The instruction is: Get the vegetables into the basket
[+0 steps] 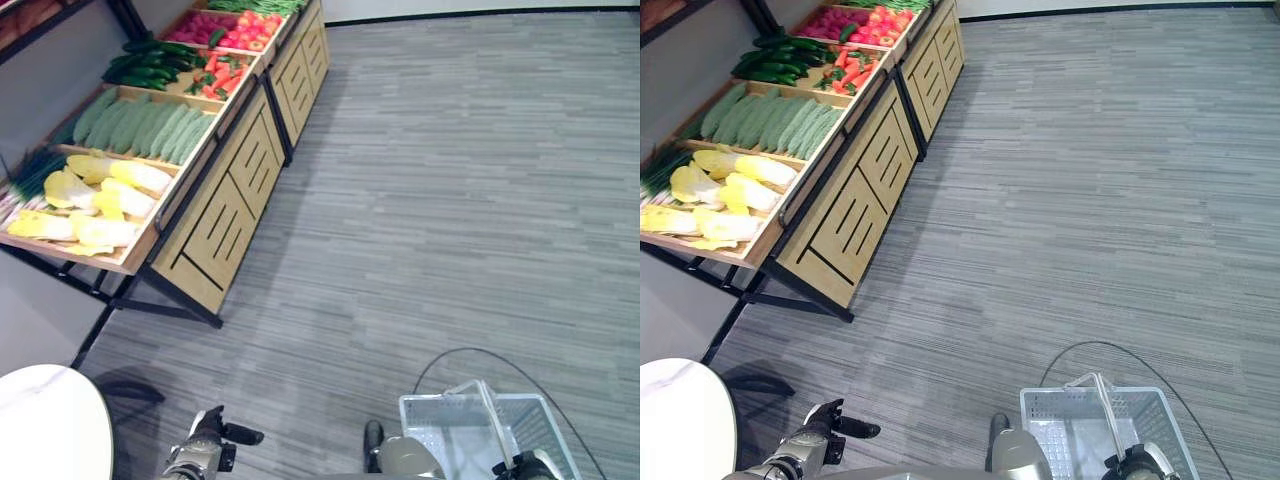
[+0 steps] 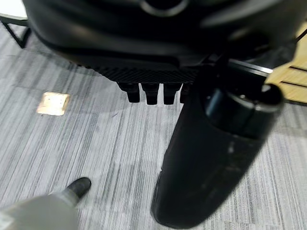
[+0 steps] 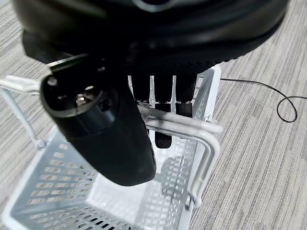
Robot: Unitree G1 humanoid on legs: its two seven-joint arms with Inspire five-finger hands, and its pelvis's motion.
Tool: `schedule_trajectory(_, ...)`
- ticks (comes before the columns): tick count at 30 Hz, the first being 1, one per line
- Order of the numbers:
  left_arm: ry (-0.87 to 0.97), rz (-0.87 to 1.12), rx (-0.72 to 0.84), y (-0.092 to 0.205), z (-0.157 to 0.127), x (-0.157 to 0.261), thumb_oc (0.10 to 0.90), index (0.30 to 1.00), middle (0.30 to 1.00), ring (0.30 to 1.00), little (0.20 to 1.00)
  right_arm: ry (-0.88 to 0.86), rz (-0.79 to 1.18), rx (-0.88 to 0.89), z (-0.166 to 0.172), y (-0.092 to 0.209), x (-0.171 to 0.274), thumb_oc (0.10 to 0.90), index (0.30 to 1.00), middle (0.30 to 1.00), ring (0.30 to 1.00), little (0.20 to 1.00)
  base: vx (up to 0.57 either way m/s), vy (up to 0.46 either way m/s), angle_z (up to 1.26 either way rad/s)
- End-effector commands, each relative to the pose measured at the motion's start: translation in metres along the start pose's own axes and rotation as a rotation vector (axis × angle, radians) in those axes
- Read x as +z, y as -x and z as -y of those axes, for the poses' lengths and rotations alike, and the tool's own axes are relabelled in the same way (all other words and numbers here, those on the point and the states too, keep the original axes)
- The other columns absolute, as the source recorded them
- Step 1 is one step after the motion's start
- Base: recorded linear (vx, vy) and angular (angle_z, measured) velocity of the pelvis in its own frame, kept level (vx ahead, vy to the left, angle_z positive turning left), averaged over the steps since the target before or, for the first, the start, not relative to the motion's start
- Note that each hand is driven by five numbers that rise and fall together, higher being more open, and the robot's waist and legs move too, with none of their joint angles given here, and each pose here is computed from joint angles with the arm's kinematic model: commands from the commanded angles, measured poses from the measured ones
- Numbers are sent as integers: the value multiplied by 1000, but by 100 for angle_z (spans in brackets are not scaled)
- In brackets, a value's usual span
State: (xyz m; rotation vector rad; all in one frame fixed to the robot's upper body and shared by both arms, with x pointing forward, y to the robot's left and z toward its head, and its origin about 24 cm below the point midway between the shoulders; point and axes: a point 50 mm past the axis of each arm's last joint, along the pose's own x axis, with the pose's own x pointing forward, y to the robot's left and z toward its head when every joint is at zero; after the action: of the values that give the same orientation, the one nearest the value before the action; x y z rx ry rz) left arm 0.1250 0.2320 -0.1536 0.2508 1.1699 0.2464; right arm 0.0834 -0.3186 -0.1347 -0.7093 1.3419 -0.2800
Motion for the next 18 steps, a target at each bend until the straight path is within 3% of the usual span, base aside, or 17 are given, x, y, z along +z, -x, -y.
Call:
schedule_trajectory(1, 73, 84, 119, -3, -36, 24, 900, 1000, 1000, 1000, 1000, -14, -1, -79, 20, -3, 6, 400, 300, 300, 300, 300, 213, 22, -101)
schedule_trajectory(8, 123, 77, 144, -3, -29, 27, 900, 1000, 1000, 1000, 1000, 8, 67, -84, 21, -2, 20, 400, 300, 300, 300, 300, 245, 29, -89)
schedule_trajectory(13, 54, -7, 115, 0, -17, -9, 900, 1000, 1000, 1000, 1000, -17, 40, -47, 3, 0, 6, 400, 300, 300, 300, 300, 130, 18, -104)
schedule_trajectory(18, 21, -24, 120, 1, -19, -15, 900, 1000, 1000, 1000, 1000, -24, 25, -17, -8, 2, 0, 400, 300, 300, 300, 300, 89, 66, 3)
